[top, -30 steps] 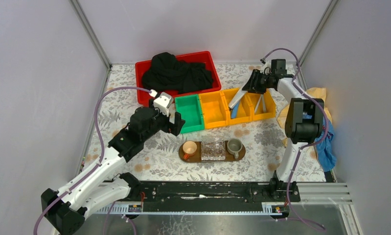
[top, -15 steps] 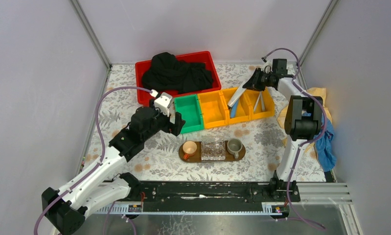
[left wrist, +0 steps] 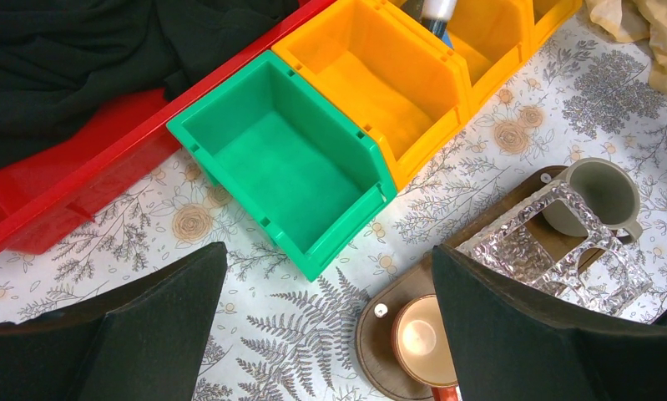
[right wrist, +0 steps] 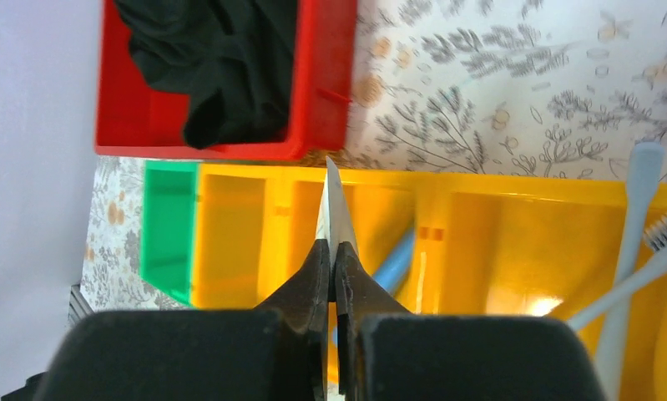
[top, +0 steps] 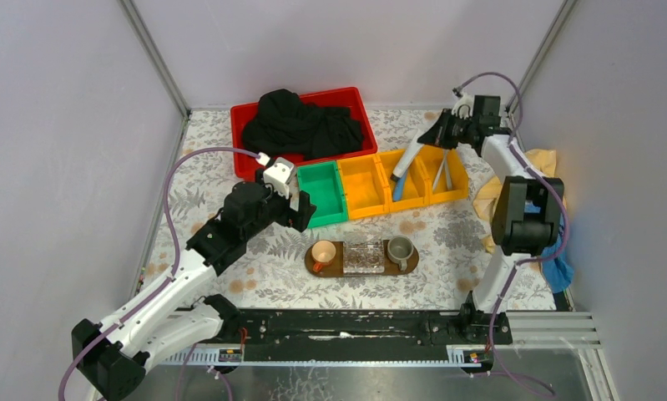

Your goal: Prepare toiletry sets of a toothbrush and toothpaste on the tray

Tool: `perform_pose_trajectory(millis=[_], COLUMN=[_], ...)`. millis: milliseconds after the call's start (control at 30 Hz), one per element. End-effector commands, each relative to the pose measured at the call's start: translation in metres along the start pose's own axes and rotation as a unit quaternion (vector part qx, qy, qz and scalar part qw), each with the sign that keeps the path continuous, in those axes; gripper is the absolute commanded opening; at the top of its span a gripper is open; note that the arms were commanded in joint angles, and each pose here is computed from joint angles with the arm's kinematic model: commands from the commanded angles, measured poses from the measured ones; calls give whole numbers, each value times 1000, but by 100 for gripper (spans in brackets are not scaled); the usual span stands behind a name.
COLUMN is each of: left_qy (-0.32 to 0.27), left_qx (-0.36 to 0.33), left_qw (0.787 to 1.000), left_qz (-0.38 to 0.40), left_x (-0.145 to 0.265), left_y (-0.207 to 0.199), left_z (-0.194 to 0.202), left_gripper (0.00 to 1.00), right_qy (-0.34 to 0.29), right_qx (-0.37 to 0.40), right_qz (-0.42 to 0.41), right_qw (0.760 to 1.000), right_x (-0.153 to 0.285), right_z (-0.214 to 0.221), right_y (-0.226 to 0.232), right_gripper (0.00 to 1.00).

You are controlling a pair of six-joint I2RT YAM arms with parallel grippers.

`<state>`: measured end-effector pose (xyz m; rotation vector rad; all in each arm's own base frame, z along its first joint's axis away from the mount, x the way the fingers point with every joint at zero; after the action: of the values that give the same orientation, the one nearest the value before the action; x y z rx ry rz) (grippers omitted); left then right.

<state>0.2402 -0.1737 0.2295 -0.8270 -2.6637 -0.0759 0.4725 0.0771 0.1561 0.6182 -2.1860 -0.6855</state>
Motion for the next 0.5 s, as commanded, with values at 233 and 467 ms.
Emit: perform_pose_trajectory(millis=[233, 467], left_qy=[-32, -32], left_qx=[-7, -7], left_qw=[999, 999], left_qz=[-11, -14], left_x=[1, 1], left_y=[5, 6], left_z=[-12, -12], left_gripper=[100, 100], right_qy=[-132, -141], right_qx=[196, 270], right_qz=[-117, -184], right_qw=[965, 934], right_x=[141, 197], right_z=[-44, -13], right_y=[155, 212], right_gripper=[0, 0])
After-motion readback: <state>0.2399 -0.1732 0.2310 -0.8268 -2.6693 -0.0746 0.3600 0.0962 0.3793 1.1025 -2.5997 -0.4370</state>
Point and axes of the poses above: each gripper's point midway between its finger pads, its own x axis back along the fingers, its own y axis along the line the jaws close on, z = x × y, the point moved 3 cm from there along x, back along the fingers, and after that the axes turned 1 degree about -x, right-handed, at the moved point
